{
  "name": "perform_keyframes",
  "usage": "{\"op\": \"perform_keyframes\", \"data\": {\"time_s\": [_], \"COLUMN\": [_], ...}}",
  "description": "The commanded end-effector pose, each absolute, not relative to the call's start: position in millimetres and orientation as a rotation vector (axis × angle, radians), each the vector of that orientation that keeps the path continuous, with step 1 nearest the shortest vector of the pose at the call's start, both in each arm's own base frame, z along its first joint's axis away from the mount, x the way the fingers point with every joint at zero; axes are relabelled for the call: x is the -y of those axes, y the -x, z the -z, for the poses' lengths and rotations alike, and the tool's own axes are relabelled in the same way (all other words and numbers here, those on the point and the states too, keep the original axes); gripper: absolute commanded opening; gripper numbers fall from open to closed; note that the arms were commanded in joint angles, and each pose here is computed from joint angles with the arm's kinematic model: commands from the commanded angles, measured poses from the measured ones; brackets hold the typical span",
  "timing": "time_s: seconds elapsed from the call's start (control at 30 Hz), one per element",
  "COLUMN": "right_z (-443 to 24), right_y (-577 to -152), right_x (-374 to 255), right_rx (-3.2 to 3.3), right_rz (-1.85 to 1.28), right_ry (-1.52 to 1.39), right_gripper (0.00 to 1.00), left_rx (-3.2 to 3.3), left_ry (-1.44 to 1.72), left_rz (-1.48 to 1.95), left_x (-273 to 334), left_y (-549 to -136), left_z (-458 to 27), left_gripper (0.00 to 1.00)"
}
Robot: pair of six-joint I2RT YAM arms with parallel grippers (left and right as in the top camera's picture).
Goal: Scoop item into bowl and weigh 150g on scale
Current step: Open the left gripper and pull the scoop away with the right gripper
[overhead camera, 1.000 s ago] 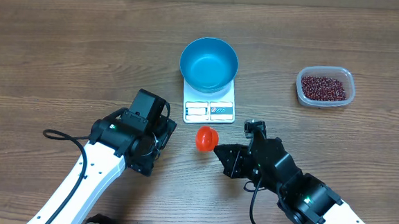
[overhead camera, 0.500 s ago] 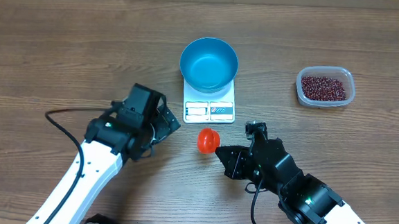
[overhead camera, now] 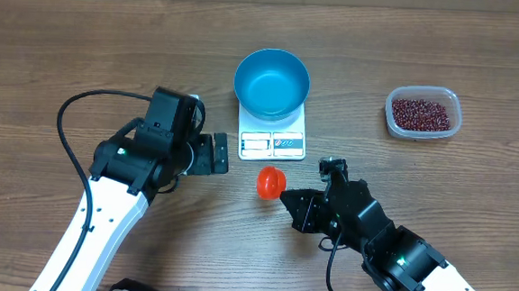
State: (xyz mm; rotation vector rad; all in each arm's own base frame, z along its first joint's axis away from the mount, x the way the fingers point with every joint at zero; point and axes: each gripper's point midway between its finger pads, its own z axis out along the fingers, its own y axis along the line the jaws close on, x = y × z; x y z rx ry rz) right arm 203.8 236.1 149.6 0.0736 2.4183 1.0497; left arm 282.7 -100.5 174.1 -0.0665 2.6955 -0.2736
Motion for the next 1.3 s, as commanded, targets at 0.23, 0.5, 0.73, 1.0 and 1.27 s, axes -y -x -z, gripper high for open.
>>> {"op": "perform_keyframes", "data": {"time_s": [0.23, 0.5, 0.73, 1.0, 1.27], "right_z": [-166.5, -165.0, -167.8, -182.9, -186.0], "right_y": [-210.0, -212.6, -220.3, -216.4, -212.8], "right_x": [-236.5, -232.1, -205.6, -171.8, -154.7], "right_rx": [-2.364, -2.35, -2.328, -2.288, -2.326], "right_rz": [-1.062, -1.009, -0.921, -0.865, -0.806], "right_ry": [-0.073, 0.007, 0.003, -0.031, -0.066], "right_gripper": [0.04, 0.04, 0.04, 0.04, 0.04], "left_rx": [-2.67, -2.654, -2.474, -2.432, -2.457], "left_ry": [-0.105, -0.335, -0.883, -0.968, -0.939], "left_rz": [0.117, 0.163, 0.416, 0.414, 0.313], "left_x": [85.7, 98.1, 142.7, 144.6, 132.9], "left_y": [-288.0, -284.8, -269.7, -268.4, -274.2], "left_z": [-179.2, -179.5, -188.3, -189.1, -185.8], "left_gripper": [1.0, 1.0, 1.0, 1.0, 1.0]}}
